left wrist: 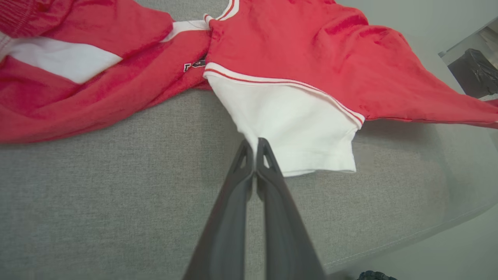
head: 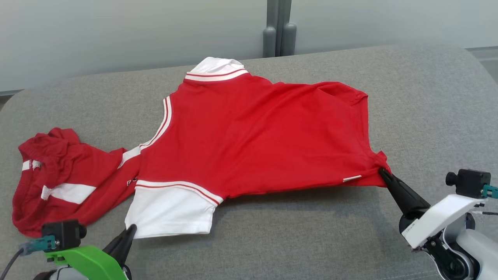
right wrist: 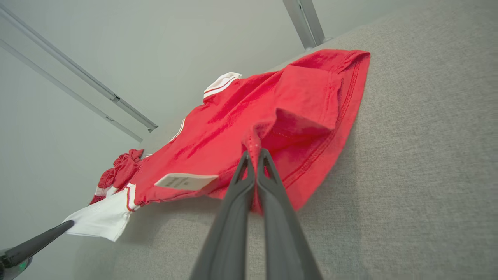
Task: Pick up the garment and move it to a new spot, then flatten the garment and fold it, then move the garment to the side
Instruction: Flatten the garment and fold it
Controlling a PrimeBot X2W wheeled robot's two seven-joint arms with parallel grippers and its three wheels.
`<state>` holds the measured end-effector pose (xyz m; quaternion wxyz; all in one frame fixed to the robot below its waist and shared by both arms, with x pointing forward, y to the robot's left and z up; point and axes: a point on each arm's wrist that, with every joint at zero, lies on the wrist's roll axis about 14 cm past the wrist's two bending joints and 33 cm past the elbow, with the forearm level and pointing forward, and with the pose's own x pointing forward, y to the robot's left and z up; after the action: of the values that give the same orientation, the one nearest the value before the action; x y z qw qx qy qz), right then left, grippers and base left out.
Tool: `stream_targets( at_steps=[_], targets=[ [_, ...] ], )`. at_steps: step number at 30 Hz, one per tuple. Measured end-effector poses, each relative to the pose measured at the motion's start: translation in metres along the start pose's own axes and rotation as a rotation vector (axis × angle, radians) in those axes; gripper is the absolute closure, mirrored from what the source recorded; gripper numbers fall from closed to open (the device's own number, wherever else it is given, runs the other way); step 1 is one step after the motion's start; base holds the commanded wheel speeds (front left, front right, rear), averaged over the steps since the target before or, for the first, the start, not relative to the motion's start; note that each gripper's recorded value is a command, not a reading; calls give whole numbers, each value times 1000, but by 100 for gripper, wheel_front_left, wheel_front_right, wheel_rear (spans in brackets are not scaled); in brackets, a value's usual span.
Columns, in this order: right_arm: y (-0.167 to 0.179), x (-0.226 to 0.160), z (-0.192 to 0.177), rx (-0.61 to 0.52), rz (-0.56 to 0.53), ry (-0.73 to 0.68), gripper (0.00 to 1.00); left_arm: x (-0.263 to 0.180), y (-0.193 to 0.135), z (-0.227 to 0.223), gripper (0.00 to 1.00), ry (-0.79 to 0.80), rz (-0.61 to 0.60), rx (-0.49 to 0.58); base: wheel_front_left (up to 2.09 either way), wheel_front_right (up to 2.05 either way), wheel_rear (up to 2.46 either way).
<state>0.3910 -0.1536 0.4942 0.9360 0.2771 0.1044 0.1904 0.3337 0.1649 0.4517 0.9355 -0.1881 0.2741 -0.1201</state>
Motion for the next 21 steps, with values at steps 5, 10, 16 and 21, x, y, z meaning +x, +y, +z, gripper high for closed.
stream_targets(
  at_steps=[5,10,16,21],
  targets=[
    [-7,-15,-11,28,-27,17,100,-6,2,-18,100,37,11,-46,0,0,0],
    [-18,-31,-21,44,-70,32,100,-11,5,-33,100,68,26,-80,0,0,0],
    [-25,-38,-21,67,-101,11,100,-8,6,-34,100,61,33,-96,0,0,0],
    [-28,-37,-12,78,-118,-39,100,-5,2,-28,100,29,20,-104,0,0,0]
  ],
)
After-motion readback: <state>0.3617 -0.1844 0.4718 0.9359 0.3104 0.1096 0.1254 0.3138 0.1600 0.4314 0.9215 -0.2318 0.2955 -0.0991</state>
